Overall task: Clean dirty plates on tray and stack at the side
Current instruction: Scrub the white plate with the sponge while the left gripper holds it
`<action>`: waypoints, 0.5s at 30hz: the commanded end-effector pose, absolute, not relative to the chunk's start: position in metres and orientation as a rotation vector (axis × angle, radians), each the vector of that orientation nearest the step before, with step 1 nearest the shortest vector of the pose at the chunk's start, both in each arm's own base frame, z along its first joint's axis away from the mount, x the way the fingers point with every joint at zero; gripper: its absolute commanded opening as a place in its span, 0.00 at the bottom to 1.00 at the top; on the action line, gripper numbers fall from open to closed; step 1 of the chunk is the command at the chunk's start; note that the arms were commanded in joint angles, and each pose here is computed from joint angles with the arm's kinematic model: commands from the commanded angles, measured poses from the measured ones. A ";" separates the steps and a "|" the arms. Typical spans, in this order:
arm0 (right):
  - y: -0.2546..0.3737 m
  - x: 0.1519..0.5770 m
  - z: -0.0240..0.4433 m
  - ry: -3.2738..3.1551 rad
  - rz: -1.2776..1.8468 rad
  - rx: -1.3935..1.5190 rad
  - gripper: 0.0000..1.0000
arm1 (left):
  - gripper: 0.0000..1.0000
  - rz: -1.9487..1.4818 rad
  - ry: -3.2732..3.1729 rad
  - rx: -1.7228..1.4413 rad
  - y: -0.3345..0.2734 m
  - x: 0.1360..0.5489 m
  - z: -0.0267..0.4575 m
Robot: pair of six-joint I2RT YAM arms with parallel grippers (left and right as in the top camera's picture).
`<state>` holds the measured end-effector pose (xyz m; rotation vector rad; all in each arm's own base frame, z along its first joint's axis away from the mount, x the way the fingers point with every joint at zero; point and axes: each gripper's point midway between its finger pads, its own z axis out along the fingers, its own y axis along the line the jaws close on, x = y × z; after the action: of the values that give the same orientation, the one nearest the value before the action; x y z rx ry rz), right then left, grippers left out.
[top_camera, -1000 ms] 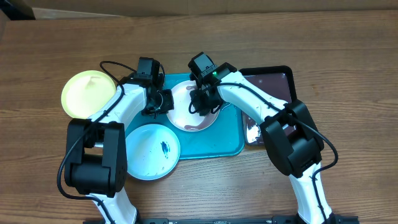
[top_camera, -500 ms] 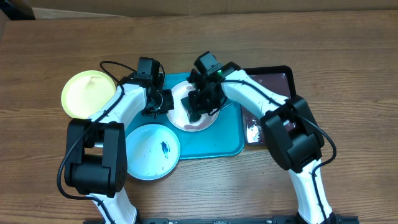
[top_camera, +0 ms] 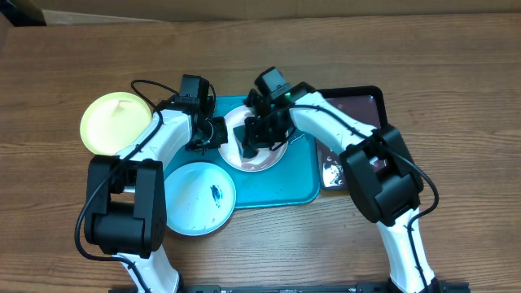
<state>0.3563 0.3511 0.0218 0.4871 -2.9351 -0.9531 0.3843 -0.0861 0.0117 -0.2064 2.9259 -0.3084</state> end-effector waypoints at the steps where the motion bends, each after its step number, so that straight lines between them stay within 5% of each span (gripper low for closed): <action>1: 0.356 0.353 0.007 -2.987 -0.852 0.463 0.04 | 0.04 -0.306 2.915 -0.166 -0.088 0.383 0.017; 15: 0.287 0.418 -0.007 -3.283 -0.475 0.312 0.04 | 0.04 -0.305 2.919 -0.166 -0.088 0.382 0.017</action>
<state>0.3908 0.3391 0.0131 0.4395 -3.1558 -0.7740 0.3848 -0.0882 0.0122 -0.2030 2.9232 -0.3228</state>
